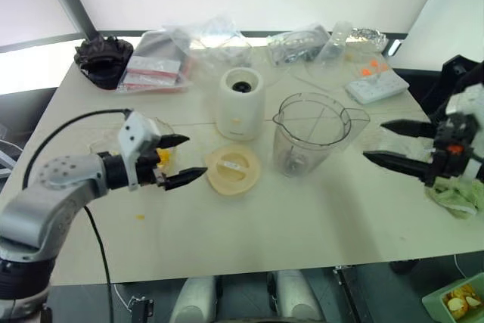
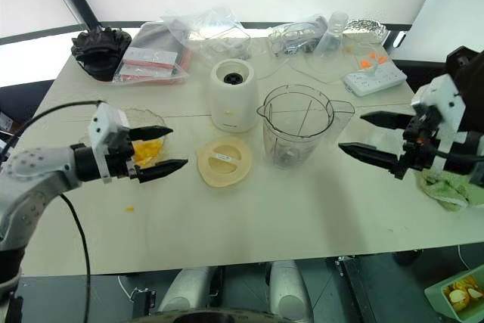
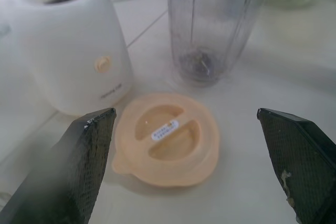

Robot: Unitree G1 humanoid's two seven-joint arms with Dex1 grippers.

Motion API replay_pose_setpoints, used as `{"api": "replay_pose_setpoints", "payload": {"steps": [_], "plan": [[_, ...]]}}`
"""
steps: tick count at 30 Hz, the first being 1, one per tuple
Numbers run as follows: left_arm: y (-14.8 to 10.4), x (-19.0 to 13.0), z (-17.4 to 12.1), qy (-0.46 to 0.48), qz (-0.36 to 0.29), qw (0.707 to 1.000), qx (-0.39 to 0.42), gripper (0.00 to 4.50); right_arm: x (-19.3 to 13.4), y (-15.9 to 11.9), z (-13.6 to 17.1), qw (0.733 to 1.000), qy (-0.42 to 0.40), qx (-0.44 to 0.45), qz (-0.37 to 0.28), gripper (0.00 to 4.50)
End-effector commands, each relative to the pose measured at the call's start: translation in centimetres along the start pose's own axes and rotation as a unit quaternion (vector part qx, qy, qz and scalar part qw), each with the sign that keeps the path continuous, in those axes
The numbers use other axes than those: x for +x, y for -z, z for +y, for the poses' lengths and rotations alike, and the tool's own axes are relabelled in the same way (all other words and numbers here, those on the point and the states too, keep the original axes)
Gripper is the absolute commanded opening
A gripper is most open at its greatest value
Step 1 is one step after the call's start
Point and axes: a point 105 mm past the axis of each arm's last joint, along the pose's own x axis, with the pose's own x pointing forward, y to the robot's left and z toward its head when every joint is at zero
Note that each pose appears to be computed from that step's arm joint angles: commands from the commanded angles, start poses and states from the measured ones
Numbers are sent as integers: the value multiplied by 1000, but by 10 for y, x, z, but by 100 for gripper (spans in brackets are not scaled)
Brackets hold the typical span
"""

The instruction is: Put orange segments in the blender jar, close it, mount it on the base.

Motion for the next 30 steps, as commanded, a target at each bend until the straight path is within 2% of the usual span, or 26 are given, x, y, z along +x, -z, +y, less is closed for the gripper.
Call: {"api": "replay_pose_setpoints", "payload": {"steps": [1,15,30], "plan": [[-20,-5,4,3,-20,1000,20,450,-3,-19,-1,1000,-5,-24,-20,446],[-22,-8,-4,15,5,999,37,450,4,-31,8,999,-19,-32,-39,446],[-31,-17,2,22,28,998,55,450,18,-36,14,995,-29,-34,-90,446]]}}
